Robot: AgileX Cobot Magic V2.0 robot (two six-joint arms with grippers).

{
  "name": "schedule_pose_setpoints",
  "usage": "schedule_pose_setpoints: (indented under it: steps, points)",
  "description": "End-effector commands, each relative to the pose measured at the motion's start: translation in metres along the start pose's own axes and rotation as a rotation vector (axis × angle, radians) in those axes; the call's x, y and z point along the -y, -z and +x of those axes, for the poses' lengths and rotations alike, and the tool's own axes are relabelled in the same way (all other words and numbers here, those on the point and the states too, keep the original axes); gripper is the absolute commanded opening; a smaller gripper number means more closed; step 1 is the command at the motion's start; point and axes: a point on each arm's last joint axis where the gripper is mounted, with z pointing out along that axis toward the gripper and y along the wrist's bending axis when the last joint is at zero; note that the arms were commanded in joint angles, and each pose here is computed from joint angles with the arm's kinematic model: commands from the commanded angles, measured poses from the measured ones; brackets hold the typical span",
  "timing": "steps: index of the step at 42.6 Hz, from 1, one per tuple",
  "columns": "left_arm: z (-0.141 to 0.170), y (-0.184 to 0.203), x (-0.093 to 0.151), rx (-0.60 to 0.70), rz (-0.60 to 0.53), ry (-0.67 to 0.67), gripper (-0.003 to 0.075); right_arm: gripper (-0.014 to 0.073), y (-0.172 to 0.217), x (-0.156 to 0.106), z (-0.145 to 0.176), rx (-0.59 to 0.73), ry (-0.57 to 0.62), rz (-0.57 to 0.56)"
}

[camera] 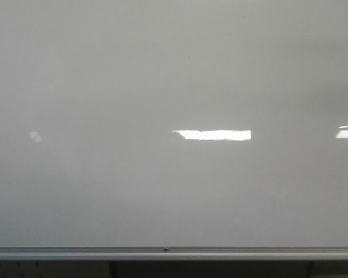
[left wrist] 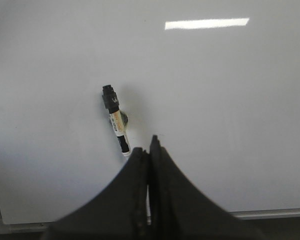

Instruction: Write number 1 on whiteboard

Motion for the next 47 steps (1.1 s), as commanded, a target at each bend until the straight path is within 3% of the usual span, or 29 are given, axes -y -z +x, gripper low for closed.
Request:
schedule_pose_setpoints:
  steps: [1, 10, 15, 22, 25, 28, 36, 47]
  points:
    - [-0.016, -0.002, 0.001, 0.077, 0.009, 0.002, -0.002, -0.006, -0.005, 0.0, -0.013, 0.036, -0.012, 0.002]
    - [-0.014, -0.012, 0.001, 0.013, 0.008, 0.0, -0.002, -0.0036, -0.016, 0.001, -0.01, -0.034, -0.012, 0.002]
    - [-0.014, -0.016, 0.002, -0.005, 0.009, -0.001, 0.003, 0.0102, -0.017, 0.001, -0.01, -0.042, -0.006, 0.002]
    - [-0.014, -0.022, 0.002, -0.023, 0.01, -0.003, 0.0361, 0.0451, -0.017, 0.001, -0.01, -0.042, -0.005, 0.001]
    - [-0.014, -0.025, 0.002, -0.027, 0.01, -0.003, 0.0519, 0.0534, -0.017, 0.001, -0.01, -0.042, -0.006, 0.001]
    - [-0.014, -0.029, 0.002, -0.044, 0.006, -0.011, 0.0602, 0.0549, -0.017, 0.001, -0.01, -0.042, -0.006, 0.001]
    - [-0.009, -0.058, 0.003, -0.168, 0.0, -0.004, 0.0607, 0.0547, -0.017, 0.001, -0.01, -0.04, -0.006, 0.001]
    - [0.005, -0.111, -0.021, -0.333, -0.109, 0.178, 0.0606, 0.0547, -0.017, 0.0, -0.011, -0.033, -0.012, -0.003]
